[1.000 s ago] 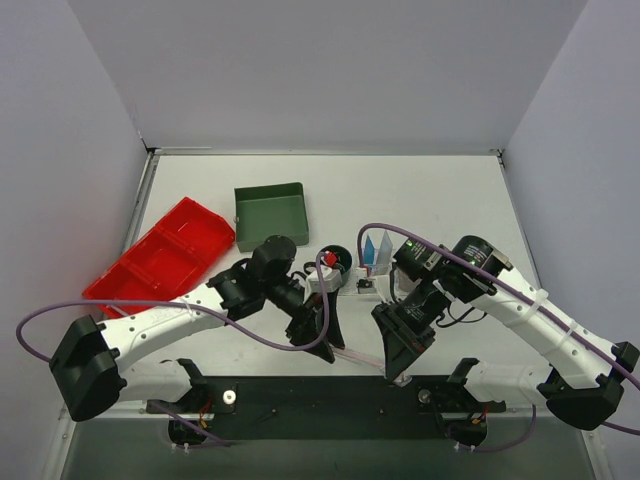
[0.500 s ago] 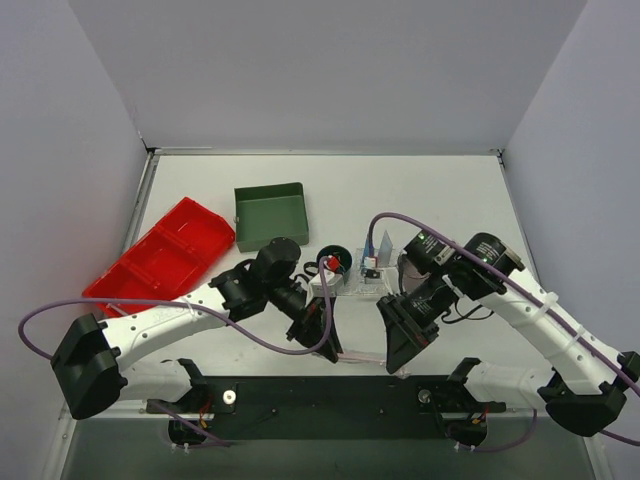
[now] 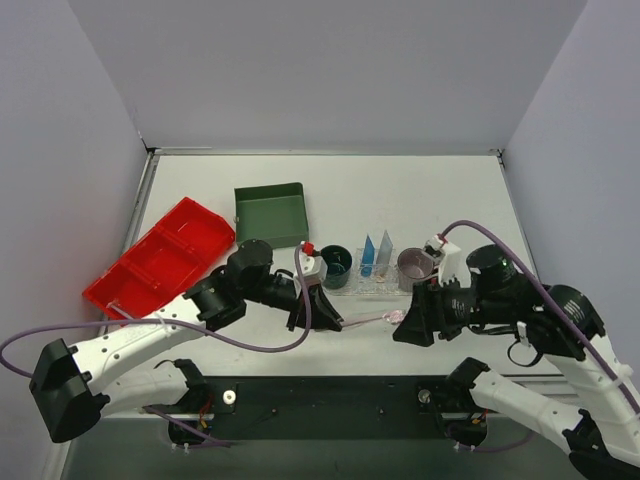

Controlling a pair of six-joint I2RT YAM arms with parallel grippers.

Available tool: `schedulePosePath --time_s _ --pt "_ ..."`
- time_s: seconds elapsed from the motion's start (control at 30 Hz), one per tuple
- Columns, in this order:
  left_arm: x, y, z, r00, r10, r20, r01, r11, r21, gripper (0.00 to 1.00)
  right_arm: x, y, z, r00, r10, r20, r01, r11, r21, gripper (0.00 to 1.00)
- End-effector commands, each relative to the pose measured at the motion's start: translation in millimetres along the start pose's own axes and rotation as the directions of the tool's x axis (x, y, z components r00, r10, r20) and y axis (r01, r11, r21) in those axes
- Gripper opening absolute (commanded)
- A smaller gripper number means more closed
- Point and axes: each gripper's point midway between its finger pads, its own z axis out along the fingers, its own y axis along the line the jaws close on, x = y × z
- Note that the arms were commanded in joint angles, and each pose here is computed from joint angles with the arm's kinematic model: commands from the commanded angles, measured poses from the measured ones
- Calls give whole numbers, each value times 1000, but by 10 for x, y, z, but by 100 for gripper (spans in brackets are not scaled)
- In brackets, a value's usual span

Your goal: Prepare toiletry sets of a toothbrush and toothpaste on the tray

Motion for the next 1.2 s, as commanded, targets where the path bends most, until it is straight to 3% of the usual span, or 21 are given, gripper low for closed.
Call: schedulePosePath --time_s 0.0,0.13,0.37,1.0,1.17 --pt "-228 238 -66 992 92 81 -77 981 -177 0 -435 -167 -5 950 99 296 -125 989 73 57" --pt "-265 349 -154 987 140 84 -113 955 -275 0 -646 -158 -82 887 130 442 -162 986 34 58" --pt "-229 393 -186 985 164 61 -137 937 -321 0 -871 -212 -27 843 128 522 -172 984 37 57" --pt "-247 329 -188 980 185 66 -157 939 -306 0 -942 -180 158 865 103 491 -128 992 18 31" --pt "-251 290 -183 979 190 74 -161 944 -288 0 -959 -171 157 861 100 499 -121 993 11 19"
